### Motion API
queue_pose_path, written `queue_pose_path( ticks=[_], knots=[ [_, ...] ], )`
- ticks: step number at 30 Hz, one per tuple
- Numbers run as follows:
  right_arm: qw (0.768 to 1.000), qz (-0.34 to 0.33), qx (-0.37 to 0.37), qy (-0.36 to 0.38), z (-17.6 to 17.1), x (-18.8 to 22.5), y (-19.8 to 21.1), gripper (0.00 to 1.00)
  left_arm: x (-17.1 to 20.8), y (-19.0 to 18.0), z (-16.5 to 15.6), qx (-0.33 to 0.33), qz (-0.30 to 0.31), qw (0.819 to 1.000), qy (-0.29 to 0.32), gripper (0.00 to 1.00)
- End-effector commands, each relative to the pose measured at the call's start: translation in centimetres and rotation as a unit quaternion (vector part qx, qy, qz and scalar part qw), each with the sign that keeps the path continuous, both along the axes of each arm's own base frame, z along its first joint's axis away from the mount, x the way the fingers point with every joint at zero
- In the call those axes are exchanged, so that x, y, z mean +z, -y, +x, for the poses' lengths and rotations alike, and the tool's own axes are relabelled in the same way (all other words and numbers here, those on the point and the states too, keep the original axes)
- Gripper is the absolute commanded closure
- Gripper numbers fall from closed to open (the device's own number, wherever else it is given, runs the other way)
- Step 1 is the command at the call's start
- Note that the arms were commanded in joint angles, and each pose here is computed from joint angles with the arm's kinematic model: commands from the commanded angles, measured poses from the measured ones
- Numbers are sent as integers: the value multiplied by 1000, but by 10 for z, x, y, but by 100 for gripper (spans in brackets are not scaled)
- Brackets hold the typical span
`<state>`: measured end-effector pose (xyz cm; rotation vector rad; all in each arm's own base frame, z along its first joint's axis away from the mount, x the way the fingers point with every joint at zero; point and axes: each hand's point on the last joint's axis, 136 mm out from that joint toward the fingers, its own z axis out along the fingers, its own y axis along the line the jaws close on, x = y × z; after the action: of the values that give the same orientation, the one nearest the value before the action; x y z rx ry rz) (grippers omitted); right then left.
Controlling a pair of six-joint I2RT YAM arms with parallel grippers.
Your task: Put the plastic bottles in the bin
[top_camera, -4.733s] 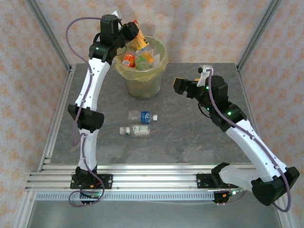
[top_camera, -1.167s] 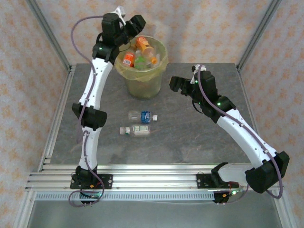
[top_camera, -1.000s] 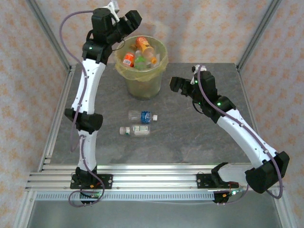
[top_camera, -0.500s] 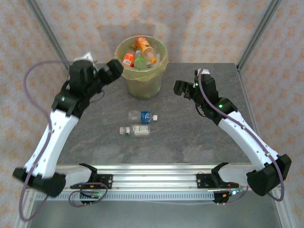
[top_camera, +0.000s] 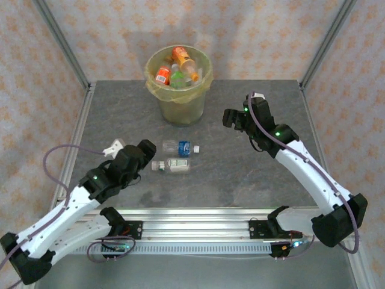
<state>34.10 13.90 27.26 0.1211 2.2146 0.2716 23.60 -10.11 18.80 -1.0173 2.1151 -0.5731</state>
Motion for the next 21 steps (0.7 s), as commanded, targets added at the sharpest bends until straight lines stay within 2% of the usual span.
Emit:
queue_pose_path(
  ticks=[1,5,10,16,21],
  knots=[
    [999,-30,-7,-21,-3,-16,7,1,-27,5,3,48,5,998,-27,0],
    [999,-32,-1,-28,-1,-21,3,1,-55,39,15,39,-24,998,-51,0],
    [999,-31,11,-36,-1,-25,-1,1,-78,69,27,31,-31,995,-86,0],
    [999,-34,14,-40,-4,-29,0,1,-94,82,38,46,-29,993,-107,0],
    [998,-25,26,-43,-6,-35,-5,1,-98,85,47,60,-27,993,-100,0]
  ],
)
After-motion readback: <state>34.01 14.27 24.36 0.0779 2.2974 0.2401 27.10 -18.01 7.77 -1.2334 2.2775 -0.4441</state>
